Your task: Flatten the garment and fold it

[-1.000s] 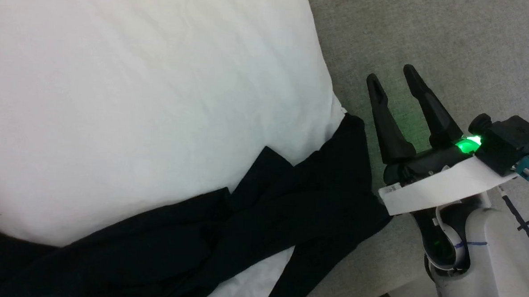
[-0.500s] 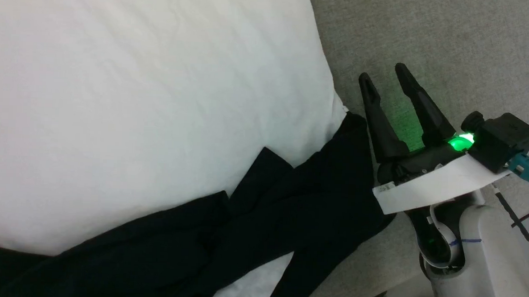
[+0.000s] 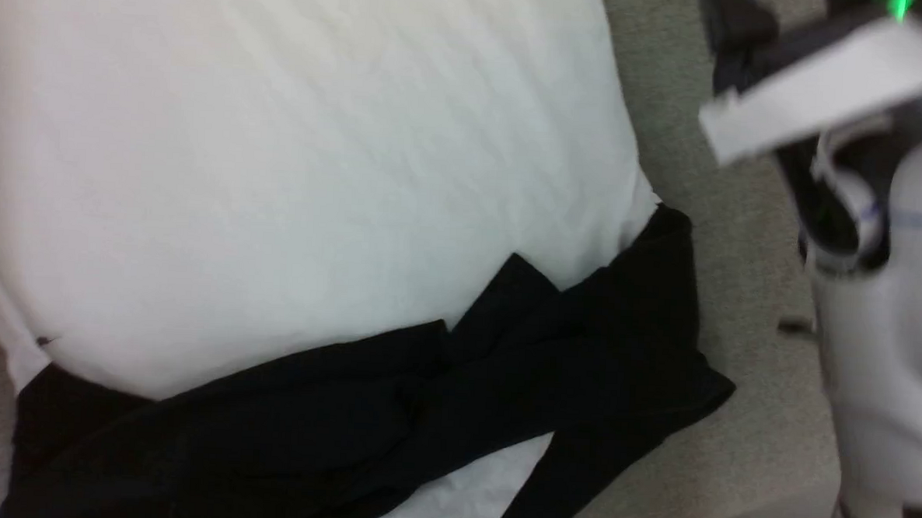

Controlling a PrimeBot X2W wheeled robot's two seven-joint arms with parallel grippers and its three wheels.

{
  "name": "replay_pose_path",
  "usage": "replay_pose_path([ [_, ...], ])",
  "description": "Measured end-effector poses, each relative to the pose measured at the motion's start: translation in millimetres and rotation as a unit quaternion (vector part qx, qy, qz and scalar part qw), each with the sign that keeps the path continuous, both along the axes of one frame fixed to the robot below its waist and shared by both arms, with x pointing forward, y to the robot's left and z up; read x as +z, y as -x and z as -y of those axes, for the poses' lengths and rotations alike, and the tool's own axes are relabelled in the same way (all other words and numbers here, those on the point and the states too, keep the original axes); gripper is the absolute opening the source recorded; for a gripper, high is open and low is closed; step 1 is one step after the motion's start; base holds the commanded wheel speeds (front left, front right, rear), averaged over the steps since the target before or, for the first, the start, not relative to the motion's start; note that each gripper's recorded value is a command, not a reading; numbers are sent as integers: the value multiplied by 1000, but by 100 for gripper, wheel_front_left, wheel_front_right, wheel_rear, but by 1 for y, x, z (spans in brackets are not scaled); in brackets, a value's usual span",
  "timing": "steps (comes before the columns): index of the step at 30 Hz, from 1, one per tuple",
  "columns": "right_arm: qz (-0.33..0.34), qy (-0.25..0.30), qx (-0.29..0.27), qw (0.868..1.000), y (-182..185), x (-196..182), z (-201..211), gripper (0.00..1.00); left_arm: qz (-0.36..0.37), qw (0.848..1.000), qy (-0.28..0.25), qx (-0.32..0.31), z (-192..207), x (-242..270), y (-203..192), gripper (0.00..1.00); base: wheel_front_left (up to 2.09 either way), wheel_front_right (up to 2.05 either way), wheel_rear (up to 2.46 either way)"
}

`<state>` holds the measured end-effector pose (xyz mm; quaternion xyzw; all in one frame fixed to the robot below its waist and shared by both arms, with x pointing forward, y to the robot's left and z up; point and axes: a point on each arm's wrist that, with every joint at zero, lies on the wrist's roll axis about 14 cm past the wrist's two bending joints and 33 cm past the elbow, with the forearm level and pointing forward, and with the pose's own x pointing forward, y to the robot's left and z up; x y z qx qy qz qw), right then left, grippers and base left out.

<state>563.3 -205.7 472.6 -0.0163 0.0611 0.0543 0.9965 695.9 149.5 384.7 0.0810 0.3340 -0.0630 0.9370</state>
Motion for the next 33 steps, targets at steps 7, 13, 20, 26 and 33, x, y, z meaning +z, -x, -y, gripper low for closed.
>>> replay_pose_path([
  [7, -74, -3, 17, 997, -70, -5, -16, 100, 37, 999, 11, -21, 6, 18, 3, 0, 0, 0, 0],
  [13, -172, -7, 2, 985, -100, -39, -16, 100, 61, 997, 18, -33, 10, 29, 9, 0, 0, 0, 0],
  [20, -243, 9, -1, 970, -126, -65, -25, 100, 66, 997, 10, -32, 0, 29, 15, 0, 0, 0, 0],
  [26, -319, 19, -4, 948, -131, -108, -32, 100, 66, 997, 7, -26, -10, 17, 15, 0, 0, 0, 0],
  [33, -352, 6, -4, 936, -140, -131, -43, 25, 50, 998, 0, -28, -17, -6, 17, 0, 0, 0, 0],
])
